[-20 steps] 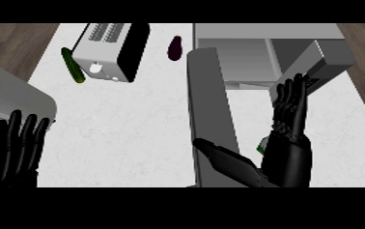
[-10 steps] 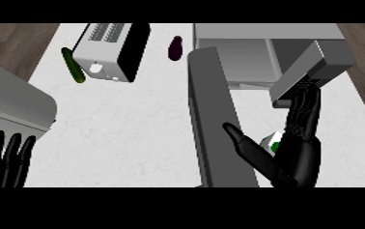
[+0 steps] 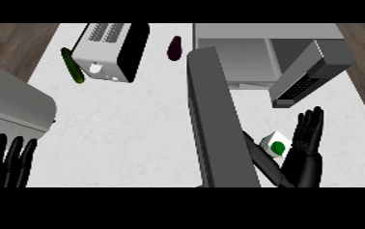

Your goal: Pick up the milk, place it into the microwave and close the microwave

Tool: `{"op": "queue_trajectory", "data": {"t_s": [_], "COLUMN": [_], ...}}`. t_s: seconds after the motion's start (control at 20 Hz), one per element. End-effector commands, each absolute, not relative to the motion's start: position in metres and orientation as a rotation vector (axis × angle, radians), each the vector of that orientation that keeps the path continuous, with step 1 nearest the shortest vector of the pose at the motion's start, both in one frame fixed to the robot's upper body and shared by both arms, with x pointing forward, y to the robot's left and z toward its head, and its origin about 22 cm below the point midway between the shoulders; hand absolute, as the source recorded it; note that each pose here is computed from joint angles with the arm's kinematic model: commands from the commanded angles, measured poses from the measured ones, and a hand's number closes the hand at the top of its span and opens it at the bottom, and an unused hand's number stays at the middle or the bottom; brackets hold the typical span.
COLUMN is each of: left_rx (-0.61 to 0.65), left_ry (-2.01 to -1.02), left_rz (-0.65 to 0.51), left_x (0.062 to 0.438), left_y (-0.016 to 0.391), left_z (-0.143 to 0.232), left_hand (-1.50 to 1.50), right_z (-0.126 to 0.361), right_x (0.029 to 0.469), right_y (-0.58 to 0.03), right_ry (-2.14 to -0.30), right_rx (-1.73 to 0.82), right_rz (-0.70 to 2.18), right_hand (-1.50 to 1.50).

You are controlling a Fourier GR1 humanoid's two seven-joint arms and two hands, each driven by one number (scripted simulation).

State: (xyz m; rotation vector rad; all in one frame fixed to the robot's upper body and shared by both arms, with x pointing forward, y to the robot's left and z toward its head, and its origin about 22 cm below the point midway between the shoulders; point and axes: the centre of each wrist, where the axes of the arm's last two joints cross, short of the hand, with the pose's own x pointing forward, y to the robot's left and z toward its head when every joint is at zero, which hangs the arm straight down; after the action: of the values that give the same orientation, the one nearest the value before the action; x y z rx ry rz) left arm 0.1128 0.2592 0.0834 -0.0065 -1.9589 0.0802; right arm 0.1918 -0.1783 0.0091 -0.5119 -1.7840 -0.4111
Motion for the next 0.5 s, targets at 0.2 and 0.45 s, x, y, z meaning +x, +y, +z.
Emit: {"op": "queue_trajectory", "data": {"t_s": [0.2, 0.45], "left_rx": [0.002, -0.015], "left_ry": [-1.973, -1.972], "left_rz": [0.068, 0.080], "left_x": [0.111, 0.107], "left_y": [0.271, 0.266], "left_z": [0.086, 0.097], "left_hand": [-1.50, -1.50], "right_z": [-0.046, -0.065], "right_x": [0.168, 0.177], "right_y": [-0.214, -0.217], "right_ry": [-1.743, -1.731], "right_rx": [-0.539, -0.542], "right_rz": [-0.424, -0.397], "right_hand": [-1.50, -1.50]}}
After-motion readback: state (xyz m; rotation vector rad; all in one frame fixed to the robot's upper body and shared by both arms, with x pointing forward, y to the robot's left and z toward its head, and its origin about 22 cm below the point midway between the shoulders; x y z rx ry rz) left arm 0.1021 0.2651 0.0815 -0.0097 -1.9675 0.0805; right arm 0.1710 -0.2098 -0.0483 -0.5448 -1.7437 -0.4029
